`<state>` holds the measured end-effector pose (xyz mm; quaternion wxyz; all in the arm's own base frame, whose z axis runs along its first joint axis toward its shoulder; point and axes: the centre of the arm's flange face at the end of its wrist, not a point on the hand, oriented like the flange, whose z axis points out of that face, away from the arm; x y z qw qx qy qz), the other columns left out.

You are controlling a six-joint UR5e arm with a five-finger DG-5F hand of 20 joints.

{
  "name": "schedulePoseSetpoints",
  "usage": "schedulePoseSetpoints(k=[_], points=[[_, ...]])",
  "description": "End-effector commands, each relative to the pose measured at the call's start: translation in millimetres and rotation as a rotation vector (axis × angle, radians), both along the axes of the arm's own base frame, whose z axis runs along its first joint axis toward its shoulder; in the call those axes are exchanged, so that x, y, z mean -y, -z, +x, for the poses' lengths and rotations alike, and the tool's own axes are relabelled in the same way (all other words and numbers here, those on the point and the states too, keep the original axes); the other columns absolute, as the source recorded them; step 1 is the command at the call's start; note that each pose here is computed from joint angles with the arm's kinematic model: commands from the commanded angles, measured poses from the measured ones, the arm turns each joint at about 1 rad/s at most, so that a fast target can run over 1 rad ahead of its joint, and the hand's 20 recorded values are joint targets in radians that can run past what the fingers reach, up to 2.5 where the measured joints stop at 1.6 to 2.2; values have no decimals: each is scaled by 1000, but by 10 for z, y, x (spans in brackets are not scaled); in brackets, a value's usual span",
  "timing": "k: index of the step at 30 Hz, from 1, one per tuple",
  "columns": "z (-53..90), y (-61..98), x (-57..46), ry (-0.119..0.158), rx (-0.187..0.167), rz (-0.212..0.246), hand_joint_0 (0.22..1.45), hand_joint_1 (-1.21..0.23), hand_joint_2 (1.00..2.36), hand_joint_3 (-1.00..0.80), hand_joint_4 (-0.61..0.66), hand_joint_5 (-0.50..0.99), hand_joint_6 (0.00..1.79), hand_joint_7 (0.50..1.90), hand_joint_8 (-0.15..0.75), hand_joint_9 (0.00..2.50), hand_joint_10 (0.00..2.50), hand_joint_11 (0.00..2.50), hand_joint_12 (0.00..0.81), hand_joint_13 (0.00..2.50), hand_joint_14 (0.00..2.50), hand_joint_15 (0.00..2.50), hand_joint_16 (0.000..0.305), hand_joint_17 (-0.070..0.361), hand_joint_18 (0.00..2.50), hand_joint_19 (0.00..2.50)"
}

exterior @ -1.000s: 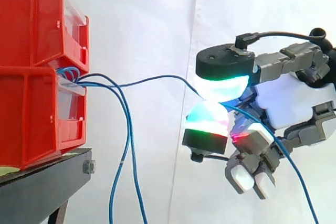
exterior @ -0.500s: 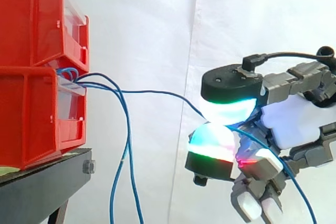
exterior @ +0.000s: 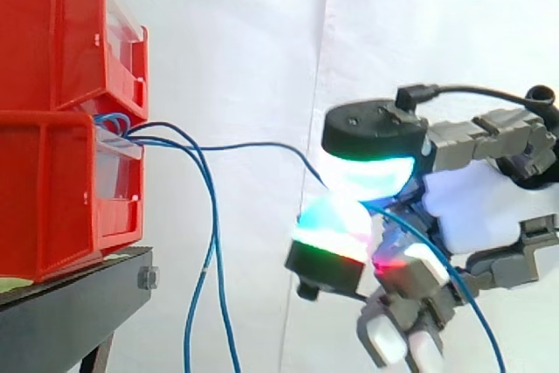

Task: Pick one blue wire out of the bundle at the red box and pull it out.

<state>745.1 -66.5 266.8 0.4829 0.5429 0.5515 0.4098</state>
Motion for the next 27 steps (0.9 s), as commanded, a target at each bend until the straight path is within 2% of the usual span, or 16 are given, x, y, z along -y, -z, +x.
schedulePoseSetpoints(k=[1,27], points=[[54,-3,-28,-3,53,6,649,-829,1002,63,-45,-107,967,1063,397,1127,10,774,477,913,14,500,61,137,931,432],[50,23,-36,-2,56,1,649,-828,1003,64,-43,-108,967,1064,393,1129,10,766,474,914,14,502,61,137,928,431]])
